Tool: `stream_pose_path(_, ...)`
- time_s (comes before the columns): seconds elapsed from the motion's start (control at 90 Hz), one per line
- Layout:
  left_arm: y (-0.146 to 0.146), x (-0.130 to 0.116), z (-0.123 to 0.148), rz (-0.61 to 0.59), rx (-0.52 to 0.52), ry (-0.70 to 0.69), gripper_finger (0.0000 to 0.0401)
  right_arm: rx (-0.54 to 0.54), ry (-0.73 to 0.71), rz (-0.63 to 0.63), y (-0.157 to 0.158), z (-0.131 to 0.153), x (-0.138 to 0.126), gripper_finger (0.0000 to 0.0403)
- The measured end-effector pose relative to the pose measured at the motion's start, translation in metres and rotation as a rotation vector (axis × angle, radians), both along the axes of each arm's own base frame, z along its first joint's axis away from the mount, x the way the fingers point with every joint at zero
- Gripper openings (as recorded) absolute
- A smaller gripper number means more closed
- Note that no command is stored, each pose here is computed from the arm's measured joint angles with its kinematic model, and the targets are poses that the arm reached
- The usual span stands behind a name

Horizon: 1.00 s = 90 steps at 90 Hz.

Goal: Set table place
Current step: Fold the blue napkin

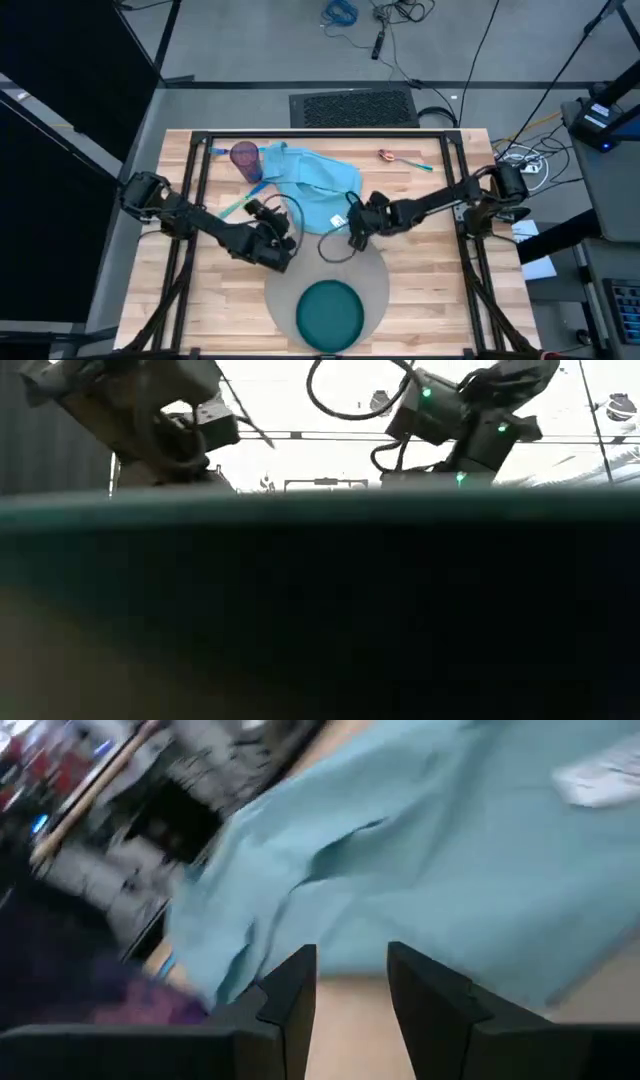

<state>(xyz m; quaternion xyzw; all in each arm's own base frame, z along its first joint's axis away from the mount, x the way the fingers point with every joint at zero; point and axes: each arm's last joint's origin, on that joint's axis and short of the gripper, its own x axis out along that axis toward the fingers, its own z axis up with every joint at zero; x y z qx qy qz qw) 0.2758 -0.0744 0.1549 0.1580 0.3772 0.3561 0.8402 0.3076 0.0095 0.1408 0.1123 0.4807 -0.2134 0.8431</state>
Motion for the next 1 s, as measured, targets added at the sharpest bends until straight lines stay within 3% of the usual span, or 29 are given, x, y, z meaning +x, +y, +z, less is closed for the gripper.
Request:
stream_pose_path(0.211,0.017,0.009,0.001,-0.040,0.020,0.085,0.0111,0.017,-0.027,0.052,-0.004,0.002,0.004,0.0203)
stream_pose_path(0.4,0.036,0.016,-0.005,-0.056,-0.053,0.140,0.0111,0.011,-0.001,0.073,-0.004,0.001,0.002,0.0203)
stream_pose_path(0.556,0.043,0.031,-0.013,-0.166,-0.073,0.163,0.0111,-0.001,0.001,0.095,-0.007,0.001,0.003,0.0203)
stream_pose_path(1.0,0.061,0.042,-0.022,-0.269,-0.170,0.184,0.0111,0.188,-0.089,0.124,-0.032,0.004,0.008,0.0203)
